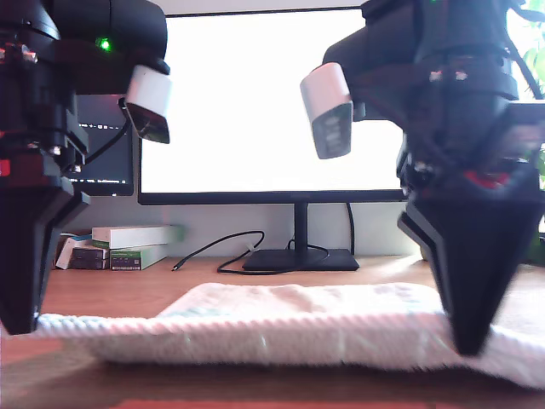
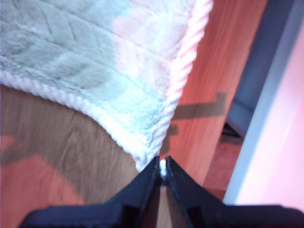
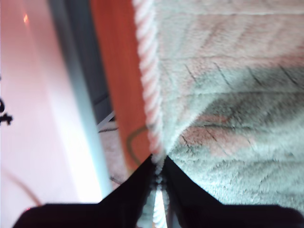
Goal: Fold the tea towel to a neat square and place it to the right
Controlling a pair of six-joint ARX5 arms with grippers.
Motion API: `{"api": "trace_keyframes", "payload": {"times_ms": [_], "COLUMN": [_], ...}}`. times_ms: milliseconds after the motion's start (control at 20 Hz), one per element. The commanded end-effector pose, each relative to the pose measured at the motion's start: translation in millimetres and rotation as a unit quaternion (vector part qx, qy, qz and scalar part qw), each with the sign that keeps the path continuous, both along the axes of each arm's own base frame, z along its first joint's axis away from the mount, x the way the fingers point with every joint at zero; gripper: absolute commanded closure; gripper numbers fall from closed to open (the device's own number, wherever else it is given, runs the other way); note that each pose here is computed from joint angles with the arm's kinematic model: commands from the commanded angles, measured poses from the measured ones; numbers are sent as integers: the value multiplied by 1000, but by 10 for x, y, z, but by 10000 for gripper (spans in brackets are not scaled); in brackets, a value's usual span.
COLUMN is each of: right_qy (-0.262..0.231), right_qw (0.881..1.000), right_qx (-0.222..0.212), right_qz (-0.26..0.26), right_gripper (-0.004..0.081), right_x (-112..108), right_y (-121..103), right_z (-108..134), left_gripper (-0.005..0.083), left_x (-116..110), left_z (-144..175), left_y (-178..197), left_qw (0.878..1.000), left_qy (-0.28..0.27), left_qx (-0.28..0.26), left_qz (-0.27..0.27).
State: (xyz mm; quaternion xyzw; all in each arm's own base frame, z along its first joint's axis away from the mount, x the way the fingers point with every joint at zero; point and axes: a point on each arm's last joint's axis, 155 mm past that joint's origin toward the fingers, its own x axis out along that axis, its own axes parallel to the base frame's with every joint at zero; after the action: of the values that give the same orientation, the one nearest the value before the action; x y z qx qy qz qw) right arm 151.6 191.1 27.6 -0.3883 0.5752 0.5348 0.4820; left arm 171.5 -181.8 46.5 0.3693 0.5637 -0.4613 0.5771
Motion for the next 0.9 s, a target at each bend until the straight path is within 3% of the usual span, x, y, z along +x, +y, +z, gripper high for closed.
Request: {"api": "trace_keyframes", "payload": {"times_ms": [0, 250, 450, 600, 850], "right_qy": [14, 3, 2, 5, 11], "right_qw": [1000, 1000, 1000, 1000, 1000], "right_qx": [-14, -8, -11, -15, -22], "right_qz": [3, 7, -3, -8, -12], "right_gripper": [782, 584, 494, 447, 456], "right_x": [-115, -87, -90, -113, -124], "right_y": [-92, -44, -35, -36, -56], "right_z": [-45, -61, -61, -58, -7], "left_gripper": [797, 764, 481, 344, 351], "left_x": [-88, -246, -211, -198, -77], "left_z": [-79, -35, -31, -32, -33], "left_y": [50, -119, -189, -195, -211], "left_qw": [1000, 997, 997, 997, 998], "left_qy": [18, 61, 55, 52, 30], "left_qx": [10, -37, -53, -54, -60], "left_qz": [1, 1, 0, -1, 4]}}
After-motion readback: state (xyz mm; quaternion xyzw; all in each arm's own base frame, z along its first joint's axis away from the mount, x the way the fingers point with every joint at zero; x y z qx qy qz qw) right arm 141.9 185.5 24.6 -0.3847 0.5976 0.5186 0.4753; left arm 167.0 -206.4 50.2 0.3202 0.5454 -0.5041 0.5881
